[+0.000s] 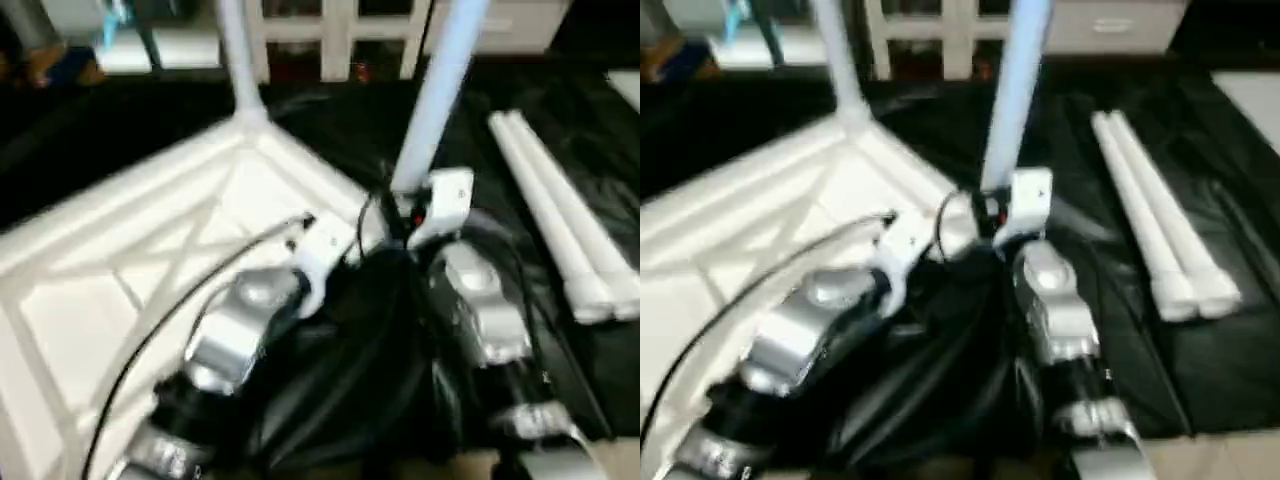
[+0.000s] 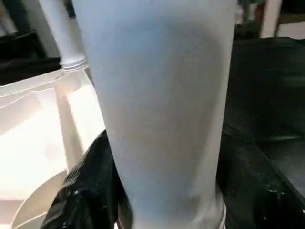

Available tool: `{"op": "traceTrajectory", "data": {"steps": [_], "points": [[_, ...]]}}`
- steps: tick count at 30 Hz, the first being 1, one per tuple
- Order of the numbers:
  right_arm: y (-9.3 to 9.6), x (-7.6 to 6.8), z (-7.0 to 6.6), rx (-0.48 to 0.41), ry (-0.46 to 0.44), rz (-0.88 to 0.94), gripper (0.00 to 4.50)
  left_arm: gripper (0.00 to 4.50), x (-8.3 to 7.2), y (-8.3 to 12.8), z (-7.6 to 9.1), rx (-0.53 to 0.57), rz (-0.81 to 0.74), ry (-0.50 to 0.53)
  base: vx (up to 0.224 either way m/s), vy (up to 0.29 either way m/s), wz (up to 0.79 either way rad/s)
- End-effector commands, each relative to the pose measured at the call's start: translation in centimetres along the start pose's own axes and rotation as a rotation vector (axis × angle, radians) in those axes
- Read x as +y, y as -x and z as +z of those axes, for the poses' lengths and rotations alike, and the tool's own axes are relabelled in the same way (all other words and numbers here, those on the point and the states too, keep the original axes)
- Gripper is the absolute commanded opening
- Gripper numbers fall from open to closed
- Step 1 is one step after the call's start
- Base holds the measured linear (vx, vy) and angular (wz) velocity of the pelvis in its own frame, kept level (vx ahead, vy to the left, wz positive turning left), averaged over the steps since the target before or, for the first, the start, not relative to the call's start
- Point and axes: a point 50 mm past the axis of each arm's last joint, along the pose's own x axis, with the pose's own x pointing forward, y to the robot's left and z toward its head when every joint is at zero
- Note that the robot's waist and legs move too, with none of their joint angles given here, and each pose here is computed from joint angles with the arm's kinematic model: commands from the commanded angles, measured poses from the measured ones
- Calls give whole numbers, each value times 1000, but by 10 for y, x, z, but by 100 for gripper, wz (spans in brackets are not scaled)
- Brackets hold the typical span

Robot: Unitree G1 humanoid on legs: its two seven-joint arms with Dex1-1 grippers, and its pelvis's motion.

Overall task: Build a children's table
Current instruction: Insert table leg to table base

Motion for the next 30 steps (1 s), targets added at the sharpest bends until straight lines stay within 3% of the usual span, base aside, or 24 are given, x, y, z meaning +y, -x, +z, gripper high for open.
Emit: {"op": "traceTrajectory", "data": {"steps": [1,7,13,20,26,30], "points": [[32,-7,-70,344,-58,37,236,0,-14,5,3,-46,-149,-79,94,6,-4],[53,-16,-76,395,-75,152,236,0,-10,15,-4,-50,-234,-165,27,-6,5],[79,-31,-73,431,-63,272,235,0,-7,28,-13,-50,-322,-265,0,0,0],[105,-24,-69,472,-93,471,235,0,-1,38,-28,-13,-367,-312,0,0,0],[120,-29,-70,506,-123,521,235,0,-1,45,-30,-21,-417,-306,0,0,0],[120,-31,-69,512,-94,516,235,0,-2,44,-30,-23,-415,-311,0,0,0]]}}
